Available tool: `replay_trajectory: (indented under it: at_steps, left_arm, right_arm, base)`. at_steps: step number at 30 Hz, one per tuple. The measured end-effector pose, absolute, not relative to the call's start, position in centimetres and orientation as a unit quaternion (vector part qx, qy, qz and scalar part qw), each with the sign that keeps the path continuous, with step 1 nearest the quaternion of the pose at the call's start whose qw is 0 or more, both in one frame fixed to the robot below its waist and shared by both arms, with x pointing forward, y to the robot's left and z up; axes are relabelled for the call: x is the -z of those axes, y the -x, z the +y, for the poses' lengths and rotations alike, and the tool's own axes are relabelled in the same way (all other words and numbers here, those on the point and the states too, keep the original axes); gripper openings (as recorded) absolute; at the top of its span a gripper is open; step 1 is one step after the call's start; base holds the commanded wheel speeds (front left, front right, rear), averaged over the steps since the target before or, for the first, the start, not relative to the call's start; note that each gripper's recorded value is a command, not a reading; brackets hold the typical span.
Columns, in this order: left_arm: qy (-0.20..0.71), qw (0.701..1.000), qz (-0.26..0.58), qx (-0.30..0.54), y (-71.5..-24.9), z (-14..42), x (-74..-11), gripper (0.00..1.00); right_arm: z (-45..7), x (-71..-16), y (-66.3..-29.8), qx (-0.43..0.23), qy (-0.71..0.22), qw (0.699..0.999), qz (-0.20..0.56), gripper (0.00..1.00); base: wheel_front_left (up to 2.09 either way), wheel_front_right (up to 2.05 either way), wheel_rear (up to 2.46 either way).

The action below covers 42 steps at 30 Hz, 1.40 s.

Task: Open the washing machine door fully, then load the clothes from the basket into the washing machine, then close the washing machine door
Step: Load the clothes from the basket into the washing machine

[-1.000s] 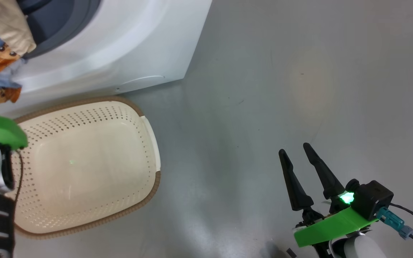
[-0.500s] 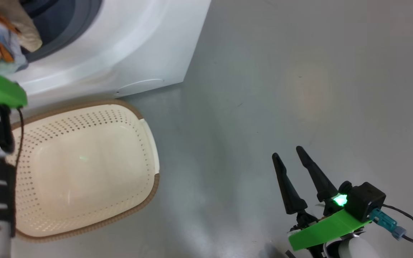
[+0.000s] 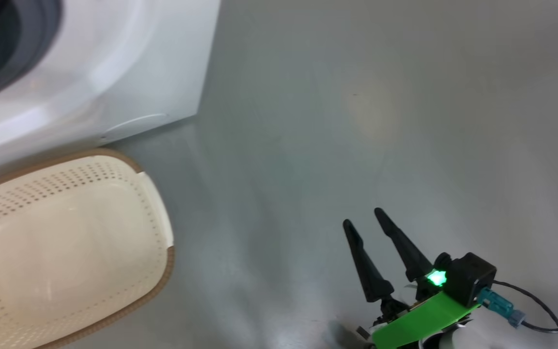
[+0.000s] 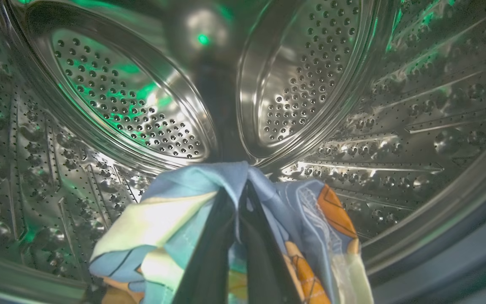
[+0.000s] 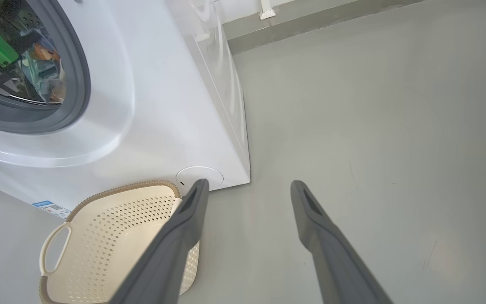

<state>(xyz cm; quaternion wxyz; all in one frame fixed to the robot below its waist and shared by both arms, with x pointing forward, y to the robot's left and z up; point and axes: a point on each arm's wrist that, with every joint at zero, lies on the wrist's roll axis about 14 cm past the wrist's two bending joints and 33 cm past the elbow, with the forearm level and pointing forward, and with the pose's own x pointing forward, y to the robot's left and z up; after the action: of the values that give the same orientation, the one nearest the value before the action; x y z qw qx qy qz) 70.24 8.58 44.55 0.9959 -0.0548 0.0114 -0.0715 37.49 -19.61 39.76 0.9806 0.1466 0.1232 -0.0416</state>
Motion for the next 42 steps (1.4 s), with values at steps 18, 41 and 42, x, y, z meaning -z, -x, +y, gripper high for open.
replay_trajectory:
  at_steps: [18, 41, 42]
  left_arm:
    - [0.064, 0.997, 0.007, 0.032, -77.4, 8.8, -43.9, 0.0]
    - [-0.025, 0.997, 0.048, 0.058, -78.4, 8.1, -41.5, 1.0]
    - [-0.033, 0.996, 0.047, 0.061, -78.4, 8.0, -41.7, 1.0]
  right_arm:
    - [-20.2, -37.2, -34.3, 0.082, -0.15, 0.969, 0.181, 1.0]
    - [-19.7, -36.1, -34.8, 0.077, -0.16, 0.965, 0.194, 1.0]
    - [-19.6, -36.1, -34.9, 0.077, -0.161, 0.965, 0.193, 1.0]
  base:
    - [0.0, 0.0, 0.0]
    - [0.0, 0.0, 0.0]
    - [0.0, 0.0, 0.0]
